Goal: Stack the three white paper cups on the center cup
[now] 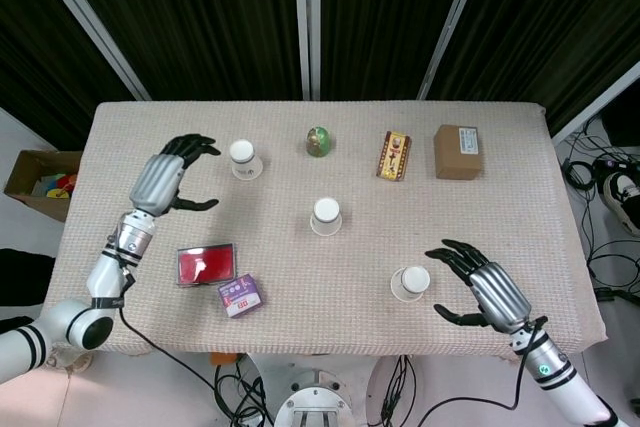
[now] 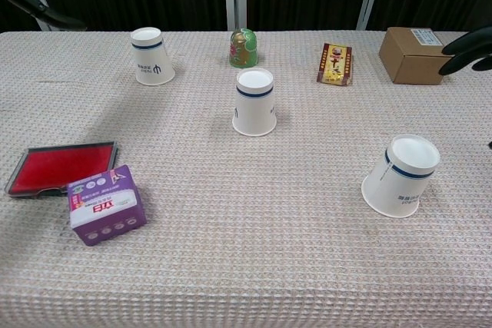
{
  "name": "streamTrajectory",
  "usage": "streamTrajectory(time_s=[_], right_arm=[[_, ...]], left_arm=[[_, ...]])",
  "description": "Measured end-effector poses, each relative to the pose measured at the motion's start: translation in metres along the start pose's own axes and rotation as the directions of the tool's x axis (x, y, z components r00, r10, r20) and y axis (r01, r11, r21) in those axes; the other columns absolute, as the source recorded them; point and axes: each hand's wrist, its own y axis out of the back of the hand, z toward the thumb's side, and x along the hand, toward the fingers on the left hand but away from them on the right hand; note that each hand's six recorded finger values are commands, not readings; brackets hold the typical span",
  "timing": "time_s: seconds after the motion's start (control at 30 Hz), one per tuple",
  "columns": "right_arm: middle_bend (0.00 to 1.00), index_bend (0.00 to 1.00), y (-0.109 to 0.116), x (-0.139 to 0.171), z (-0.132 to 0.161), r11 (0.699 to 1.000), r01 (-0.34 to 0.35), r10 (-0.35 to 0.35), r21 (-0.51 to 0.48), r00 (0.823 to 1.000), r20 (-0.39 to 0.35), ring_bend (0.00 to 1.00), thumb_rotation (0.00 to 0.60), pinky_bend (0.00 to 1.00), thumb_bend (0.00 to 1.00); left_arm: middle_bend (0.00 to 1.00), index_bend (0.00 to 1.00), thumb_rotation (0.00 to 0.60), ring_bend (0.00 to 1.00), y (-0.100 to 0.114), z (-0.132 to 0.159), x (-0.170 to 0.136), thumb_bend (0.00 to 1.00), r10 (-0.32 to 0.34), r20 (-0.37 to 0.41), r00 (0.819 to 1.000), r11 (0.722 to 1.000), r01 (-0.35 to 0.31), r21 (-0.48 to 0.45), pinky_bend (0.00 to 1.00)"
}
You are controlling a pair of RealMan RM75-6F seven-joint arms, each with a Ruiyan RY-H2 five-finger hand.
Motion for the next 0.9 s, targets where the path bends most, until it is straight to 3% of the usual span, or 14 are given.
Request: streamTrajectory(time_s=[0.17, 0.3, 0.4, 0.6, 0.9], right_arm=[[0.24, 0.18, 0.005, 0.007, -0.001, 1.0, 0.011, -0.011, 0.02, 1.0, 0.023, 0.09, 0.6, 0.18, 0.19], [0.24, 0.18, 0.005, 0.006, -0.003, 1.0, 0.009, -0.01, 0.027, 0.999, 0.036, 0.09, 0.6, 0.18, 0.19], [0.24, 0.18, 0.004, 0.003, -0.004, 1.0, 0.011, -0.012, 0.028, 0.999, 0.042, 0.09, 0.6, 0.18, 0.19], [0.24, 0.18, 0.003, 0.0, -0.008, 0.999, 0.009, -0.011, 0.035, 0.998, 0.059, 0.09, 0.6, 0.18, 0.19], [0.24, 0.18, 0.003, -0.001, -0.013, 0.999, 0.013, -0.016, 0.036, 0.996, 0.084, 0.09, 0.6, 0.18, 0.19]], left_arm=[[0.16, 0.25, 0.6, 0.12, -0.005, -0.01, 0.037, 0.06, -0.079, -0.055, 0.995, 0.987, 0.086, 0.139, 0.14], [0.15, 0.23, 0.6, 0.12, -0.011, -0.015, 0.069, 0.06, -0.138, -0.105, 0.985, 0.95, 0.162, 0.268, 0.15], [0.15, 0.23, 0.6, 0.12, -0.017, -0.021, 0.087, 0.06, -0.169, -0.153, 0.974, 0.927, 0.21, 0.311, 0.15], [0.15, 0.23, 0.6, 0.12, -0.035, -0.023, 0.111, 0.09, -0.231, -0.217, 0.948, 0.9, 0.293, 0.324, 0.16], [0.15, 0.23, 0.6, 0.12, -0.056, -0.014, 0.131, 0.18, -0.282, -0.243, 0.928, 0.894, 0.346, 0.283, 0.18]])
